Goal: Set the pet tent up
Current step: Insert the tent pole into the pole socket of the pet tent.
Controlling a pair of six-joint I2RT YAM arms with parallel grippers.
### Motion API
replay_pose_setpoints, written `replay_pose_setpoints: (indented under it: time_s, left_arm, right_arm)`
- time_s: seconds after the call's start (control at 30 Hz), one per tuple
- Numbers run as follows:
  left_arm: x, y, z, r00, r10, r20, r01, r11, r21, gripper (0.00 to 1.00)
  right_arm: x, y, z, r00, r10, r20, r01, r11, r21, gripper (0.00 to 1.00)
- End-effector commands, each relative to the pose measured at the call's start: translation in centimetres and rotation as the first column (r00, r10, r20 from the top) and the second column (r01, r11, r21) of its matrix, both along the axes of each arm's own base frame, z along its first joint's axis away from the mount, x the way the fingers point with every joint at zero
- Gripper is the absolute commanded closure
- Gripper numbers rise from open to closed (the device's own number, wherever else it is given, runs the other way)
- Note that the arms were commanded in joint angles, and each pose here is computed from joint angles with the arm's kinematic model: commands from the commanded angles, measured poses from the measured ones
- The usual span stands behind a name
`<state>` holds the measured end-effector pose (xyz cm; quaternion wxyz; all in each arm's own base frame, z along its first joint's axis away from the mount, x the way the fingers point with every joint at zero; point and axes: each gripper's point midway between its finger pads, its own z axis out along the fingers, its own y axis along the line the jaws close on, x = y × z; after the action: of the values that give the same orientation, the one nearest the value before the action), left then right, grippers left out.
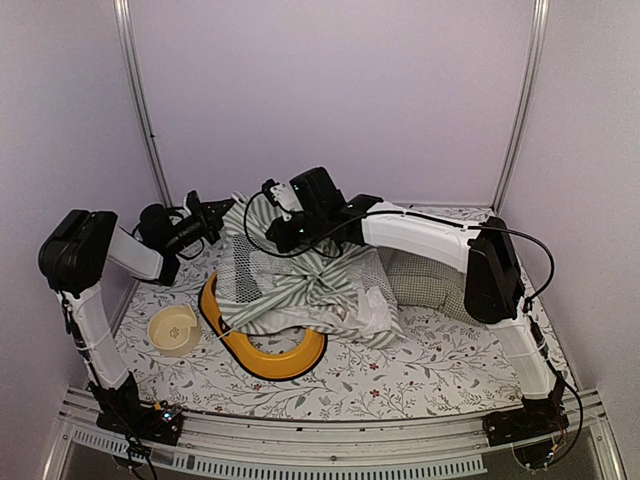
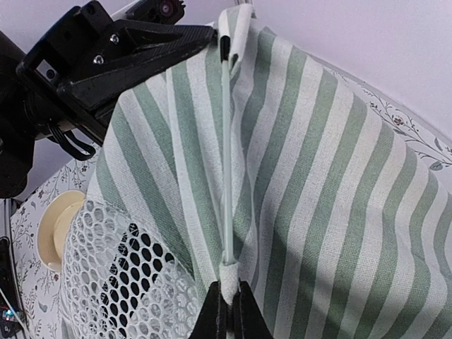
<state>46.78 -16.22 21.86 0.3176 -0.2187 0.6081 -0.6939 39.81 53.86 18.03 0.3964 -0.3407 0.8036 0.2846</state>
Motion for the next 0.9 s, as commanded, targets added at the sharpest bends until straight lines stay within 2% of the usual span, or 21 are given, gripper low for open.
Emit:
replay_pose_setpoints:
  time_s: [0.0,0.27,0.57,0.87]
  left_arm:
    - [1.1,4.6,2.8,0.985,0.159,0.067,-0.156,0.987,-0.045,1.00]
    - [2.1,7.0,3.3,0.974,0.217,0.057,-0.213,0.974,-0.073,1.00]
    - [2.7,6.8,4.6,0.976,0.200,0.088,-0.193,0.978,-0.082,1.00]
    - [0.4,3.0,6.2,0.987,0.049,0.153,-0.046,0.999,-0.020,1.00]
  right_arm:
    - [0.1,-1.3,-2.5,0.999,-0.015,-0.046,0.011,0.997,-0.081,0.98]
    - [-0.3,-1.4,-3.7,0.997,-0.012,-0.076,0.005,0.995,-0.097,1.00]
    - [-0.7,-1.3,-5.2,0.994,0.001,-0.108,-0.014,0.993,-0.115,1.00]
    - [0.8,-0.6,-1.4,1.000,0.004,0.027,-0.003,0.998,-0.062,0.65]
